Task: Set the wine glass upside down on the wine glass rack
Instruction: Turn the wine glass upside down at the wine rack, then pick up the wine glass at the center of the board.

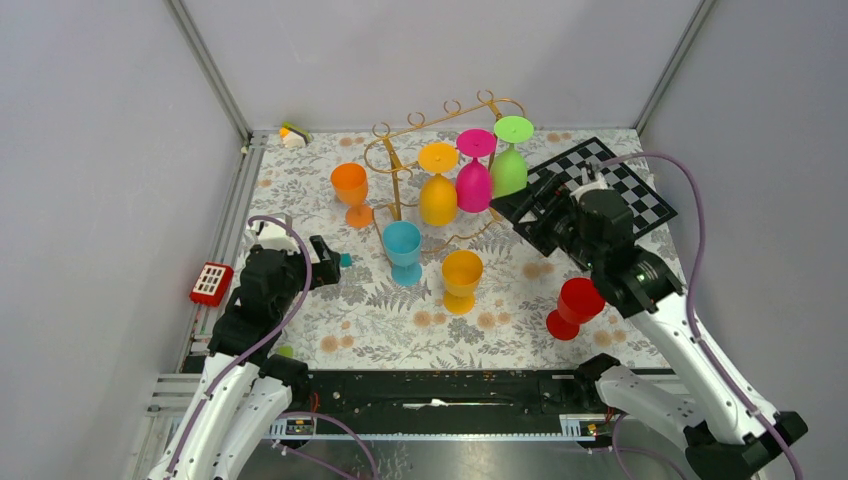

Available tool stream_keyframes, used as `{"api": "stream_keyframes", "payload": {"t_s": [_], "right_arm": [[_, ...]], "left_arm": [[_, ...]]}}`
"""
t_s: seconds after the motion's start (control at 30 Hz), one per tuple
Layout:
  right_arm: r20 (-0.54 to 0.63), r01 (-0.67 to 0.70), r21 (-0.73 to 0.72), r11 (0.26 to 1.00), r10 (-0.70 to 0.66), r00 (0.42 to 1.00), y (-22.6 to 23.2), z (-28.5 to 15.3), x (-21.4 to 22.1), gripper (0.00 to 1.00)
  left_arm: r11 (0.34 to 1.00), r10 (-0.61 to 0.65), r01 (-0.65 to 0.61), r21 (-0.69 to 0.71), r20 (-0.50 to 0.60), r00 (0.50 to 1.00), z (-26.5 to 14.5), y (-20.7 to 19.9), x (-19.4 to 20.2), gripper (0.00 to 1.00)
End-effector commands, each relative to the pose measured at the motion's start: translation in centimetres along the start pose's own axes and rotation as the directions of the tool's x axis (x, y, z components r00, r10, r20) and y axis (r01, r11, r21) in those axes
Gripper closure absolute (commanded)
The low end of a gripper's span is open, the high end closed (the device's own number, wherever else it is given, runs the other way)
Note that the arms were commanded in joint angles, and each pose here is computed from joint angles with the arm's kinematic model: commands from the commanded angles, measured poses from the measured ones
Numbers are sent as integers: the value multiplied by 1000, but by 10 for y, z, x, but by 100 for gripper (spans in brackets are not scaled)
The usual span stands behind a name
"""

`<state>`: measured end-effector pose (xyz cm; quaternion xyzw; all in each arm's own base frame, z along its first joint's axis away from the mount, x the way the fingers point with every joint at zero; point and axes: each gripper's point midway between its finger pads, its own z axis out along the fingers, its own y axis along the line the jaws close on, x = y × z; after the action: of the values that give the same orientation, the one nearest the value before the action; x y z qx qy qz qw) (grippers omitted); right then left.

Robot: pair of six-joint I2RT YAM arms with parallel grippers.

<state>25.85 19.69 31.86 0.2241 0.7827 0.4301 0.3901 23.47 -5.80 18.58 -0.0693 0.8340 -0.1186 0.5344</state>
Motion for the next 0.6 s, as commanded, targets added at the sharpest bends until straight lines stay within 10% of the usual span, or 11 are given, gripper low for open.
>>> {"api": "stream_keyframes", "payload": {"t_s": [0.0, 0.57], "right_arm": [[46, 210, 201, 957, -223, 974, -60, -21, -7, 1], [-150, 510, 470, 721, -504, 851, -166, -85, 4, 0]], "left_arm": [[999, -2, 0, 39, 52, 999, 2, -8, -12, 1], [991, -18, 16, 130, 14, 1000, -3, -27, -13, 1]]}}
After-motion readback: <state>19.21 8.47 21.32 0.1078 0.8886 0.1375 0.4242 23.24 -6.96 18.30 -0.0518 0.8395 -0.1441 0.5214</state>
